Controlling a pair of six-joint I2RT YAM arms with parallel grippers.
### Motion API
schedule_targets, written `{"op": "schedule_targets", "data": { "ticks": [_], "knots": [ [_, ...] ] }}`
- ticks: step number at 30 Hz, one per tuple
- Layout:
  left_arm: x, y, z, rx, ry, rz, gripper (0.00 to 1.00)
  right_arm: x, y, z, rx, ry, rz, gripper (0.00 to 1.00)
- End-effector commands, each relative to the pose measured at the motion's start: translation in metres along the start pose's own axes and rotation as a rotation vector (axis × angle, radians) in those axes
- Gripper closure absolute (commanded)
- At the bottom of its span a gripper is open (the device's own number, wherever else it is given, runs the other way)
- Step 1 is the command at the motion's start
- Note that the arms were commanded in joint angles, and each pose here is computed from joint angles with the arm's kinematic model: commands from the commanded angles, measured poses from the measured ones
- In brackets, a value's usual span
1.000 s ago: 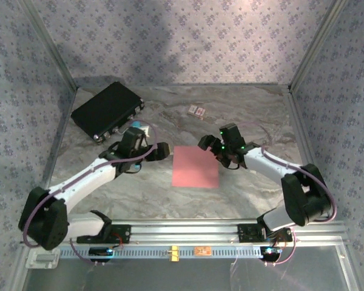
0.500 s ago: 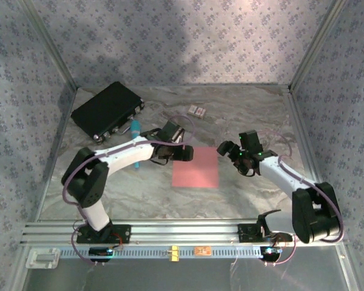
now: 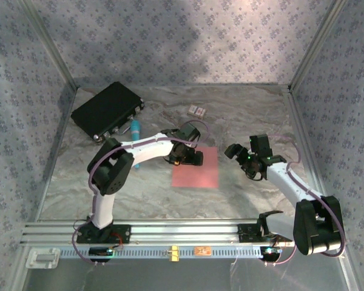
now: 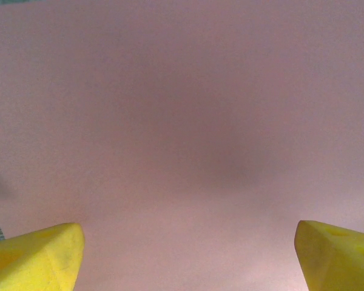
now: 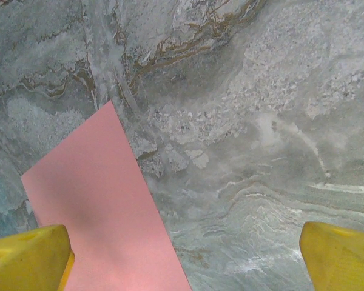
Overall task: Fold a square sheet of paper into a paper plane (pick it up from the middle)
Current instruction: Move a square sheet of paper to the center of the table.
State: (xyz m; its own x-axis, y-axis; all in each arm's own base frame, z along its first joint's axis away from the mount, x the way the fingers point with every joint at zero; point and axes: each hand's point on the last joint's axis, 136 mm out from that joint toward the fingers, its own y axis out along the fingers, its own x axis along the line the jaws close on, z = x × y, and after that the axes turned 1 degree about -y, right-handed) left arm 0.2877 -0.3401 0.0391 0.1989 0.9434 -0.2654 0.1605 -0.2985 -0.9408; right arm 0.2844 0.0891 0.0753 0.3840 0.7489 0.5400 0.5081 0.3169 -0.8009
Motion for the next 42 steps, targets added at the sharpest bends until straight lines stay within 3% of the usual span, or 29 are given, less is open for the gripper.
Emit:
{"op": "schedule_targets", "data": {
  "ticks": [1,16,28,35,42],
  "knots": [
    [-0.004,0.002,0.004,0.048,-0.005,0.006,0.11,-0.004,-0.002,0.007,0.031,-0.017,0.003,0.01],
    [0.048,0.016,0.031,0.121,0.076,-0.151,0.11,0.0,0.0,0.008,0.045,-0.027,-0.012,0.01],
    [0.055,-0.008,0.02,0.056,0.133,-0.118,0.1,0.008,0.001,0.014,0.053,-0.067,-0.005,0.01],
    [0.039,-0.036,-0.001,-0.043,0.018,-0.085,0.1,0.022,0.001,0.017,0.069,-0.12,-0.015,0.01],
    [0.037,-0.033,0.001,-0.035,-0.053,-0.175,0.1,0.025,0.001,0.019,0.067,-0.145,-0.003,0.01]
  ]
}}
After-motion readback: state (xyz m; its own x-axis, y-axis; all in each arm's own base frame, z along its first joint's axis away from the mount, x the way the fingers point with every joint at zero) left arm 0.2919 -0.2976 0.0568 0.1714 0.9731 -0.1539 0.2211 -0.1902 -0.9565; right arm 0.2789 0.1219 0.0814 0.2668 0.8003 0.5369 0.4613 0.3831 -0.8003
